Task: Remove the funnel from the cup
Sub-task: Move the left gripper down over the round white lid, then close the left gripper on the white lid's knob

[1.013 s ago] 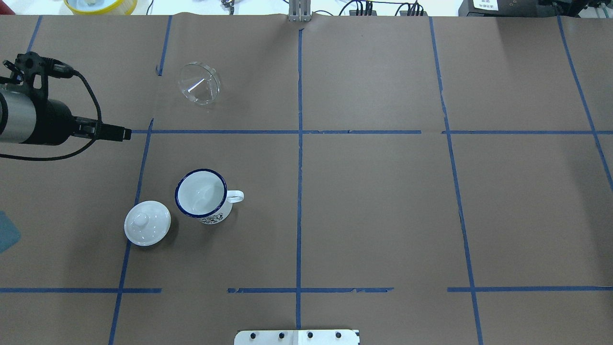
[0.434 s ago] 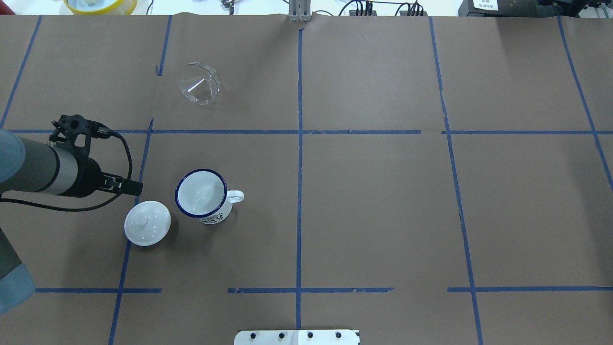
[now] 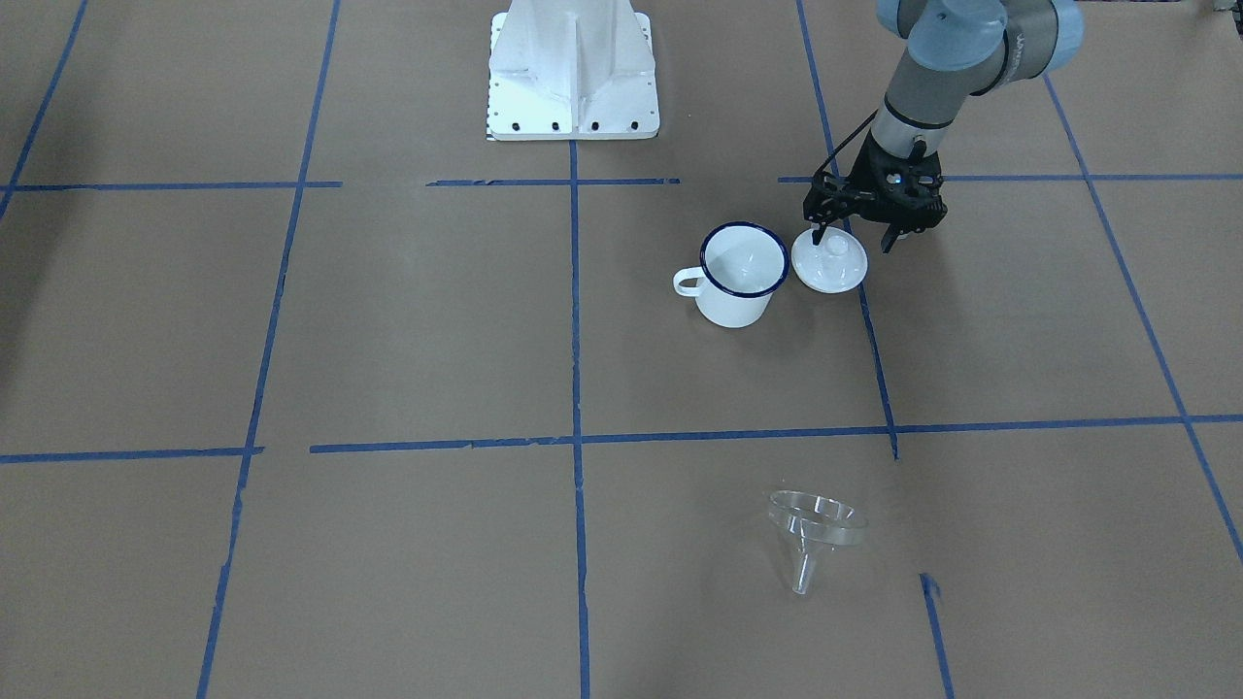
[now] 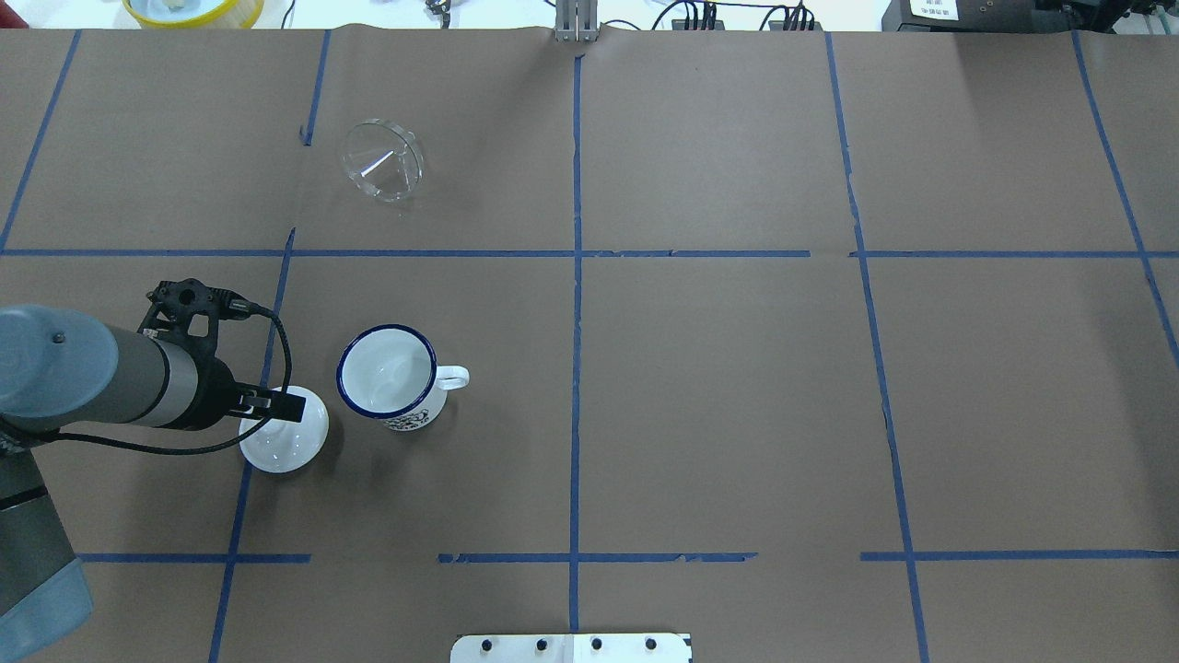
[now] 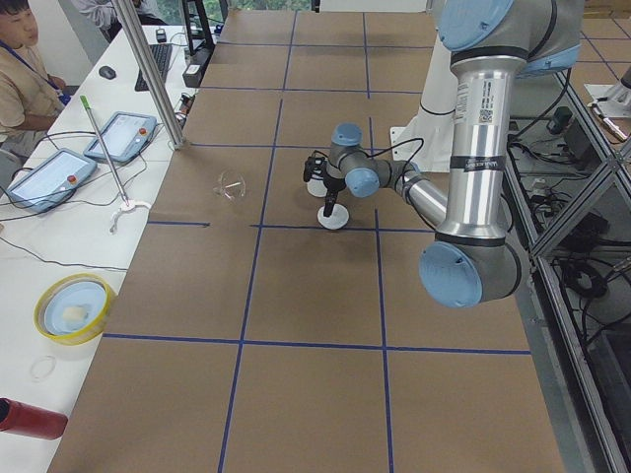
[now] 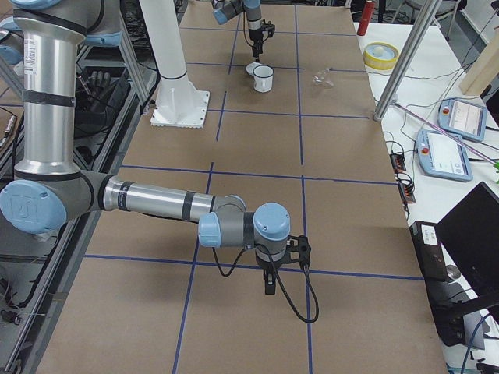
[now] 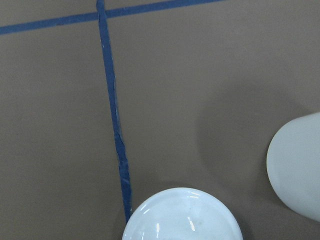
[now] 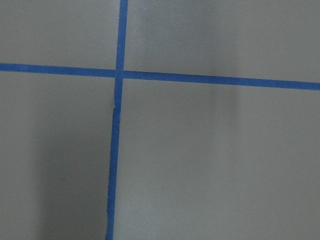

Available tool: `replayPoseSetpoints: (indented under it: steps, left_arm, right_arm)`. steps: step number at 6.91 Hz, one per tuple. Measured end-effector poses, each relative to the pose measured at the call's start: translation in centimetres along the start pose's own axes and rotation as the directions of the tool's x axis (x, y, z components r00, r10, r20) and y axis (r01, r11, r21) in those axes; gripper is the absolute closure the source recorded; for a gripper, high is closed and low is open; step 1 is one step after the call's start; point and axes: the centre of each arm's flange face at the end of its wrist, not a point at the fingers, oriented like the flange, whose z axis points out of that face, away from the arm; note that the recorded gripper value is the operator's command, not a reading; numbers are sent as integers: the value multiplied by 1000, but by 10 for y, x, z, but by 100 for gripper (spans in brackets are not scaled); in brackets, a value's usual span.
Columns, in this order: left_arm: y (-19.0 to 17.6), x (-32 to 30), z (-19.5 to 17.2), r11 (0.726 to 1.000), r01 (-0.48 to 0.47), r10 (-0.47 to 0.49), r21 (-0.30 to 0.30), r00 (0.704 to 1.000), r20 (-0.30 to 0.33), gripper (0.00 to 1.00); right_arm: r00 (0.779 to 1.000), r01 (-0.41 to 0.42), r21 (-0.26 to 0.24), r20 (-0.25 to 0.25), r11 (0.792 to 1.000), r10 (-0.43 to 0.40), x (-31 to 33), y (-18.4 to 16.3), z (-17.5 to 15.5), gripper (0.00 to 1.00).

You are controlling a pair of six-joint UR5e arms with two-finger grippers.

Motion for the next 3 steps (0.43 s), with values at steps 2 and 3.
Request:
replayPoseSetpoints:
  steps: [2, 3]
  left_arm:
    - [5, 3, 5, 1000, 0, 0, -12, 1000, 2, 19]
    - [6, 4, 6, 1000, -2, 2, -13, 1000, 1, 19]
  right_arm:
    - [1000, 0, 0, 0, 1000, 0, 0, 0, 0, 0]
    - [1000, 0, 0, 0, 1000, 0, 0, 0, 0, 0]
